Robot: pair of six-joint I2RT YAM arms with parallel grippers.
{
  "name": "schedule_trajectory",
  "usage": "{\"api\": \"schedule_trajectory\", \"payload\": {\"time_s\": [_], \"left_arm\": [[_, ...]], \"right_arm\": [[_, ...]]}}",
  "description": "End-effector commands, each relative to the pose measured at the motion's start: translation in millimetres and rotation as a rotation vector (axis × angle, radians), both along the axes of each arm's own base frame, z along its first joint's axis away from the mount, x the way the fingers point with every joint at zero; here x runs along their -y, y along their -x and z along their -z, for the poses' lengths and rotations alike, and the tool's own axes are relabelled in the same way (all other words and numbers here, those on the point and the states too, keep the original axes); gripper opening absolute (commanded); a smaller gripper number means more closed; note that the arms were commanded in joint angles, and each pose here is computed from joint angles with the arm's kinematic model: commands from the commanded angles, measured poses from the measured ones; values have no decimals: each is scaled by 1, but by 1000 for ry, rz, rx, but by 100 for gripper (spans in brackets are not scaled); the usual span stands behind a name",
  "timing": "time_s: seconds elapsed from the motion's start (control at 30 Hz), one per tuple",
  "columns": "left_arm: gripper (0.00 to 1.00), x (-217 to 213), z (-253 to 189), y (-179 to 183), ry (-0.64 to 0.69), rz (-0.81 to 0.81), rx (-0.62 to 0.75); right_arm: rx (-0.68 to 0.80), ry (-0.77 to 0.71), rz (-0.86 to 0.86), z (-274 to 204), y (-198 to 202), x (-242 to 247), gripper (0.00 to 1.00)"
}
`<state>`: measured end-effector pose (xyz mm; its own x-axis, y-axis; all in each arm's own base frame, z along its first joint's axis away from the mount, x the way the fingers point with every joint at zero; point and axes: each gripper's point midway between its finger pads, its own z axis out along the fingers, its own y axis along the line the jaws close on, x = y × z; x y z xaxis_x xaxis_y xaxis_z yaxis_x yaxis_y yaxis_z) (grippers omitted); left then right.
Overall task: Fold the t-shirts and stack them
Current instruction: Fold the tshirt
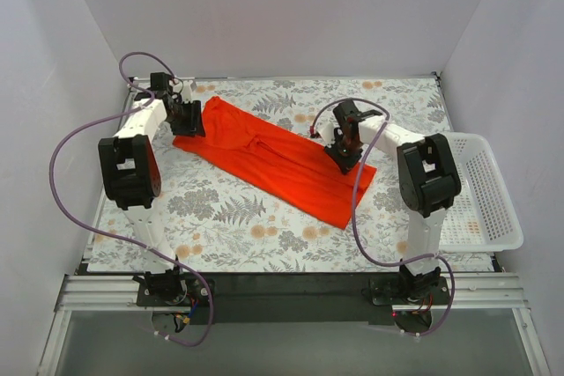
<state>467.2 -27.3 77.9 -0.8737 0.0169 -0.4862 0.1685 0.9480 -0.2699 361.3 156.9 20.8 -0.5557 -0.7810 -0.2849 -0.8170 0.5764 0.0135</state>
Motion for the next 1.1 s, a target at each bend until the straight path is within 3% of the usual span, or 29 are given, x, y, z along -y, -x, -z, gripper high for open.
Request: {"api": "schedule_trajectory", "payload": {"time_s": [0.0, 0.13, 0.27, 0.43, 0.63, 0.77, 0.9, 1.07], "left_arm": [[43, 4, -5, 5, -33, 3, 1], [43, 30, 7, 5, -50, 59, -19], [43, 52, 16, 2, -65, 101, -28], [42, 69, 53, -3, -96, 119, -115], [41, 113, 74, -36, -46, 197, -102], [41, 154, 74, -77, -4, 257, -2], [44, 184, 17, -140, 84, 249, 289], [53, 183, -49, -159, 87, 240, 489]], "right_arm": [[-143, 51, -75, 12, 67, 4, 17], [-216, 51, -197, 10, 137, -7, 16], [-297, -66, -291, -10, 182, -30, 16], [-236, -110, -255, -34, 165, -36, 17], [-187, -162, -200, -52, 145, -37, 18], [-193, -134, -208, -44, 149, -29, 18], [-225, -136, -210, -36, 154, -29, 18], [-242, -132, -223, -28, 147, -42, 18]]}}
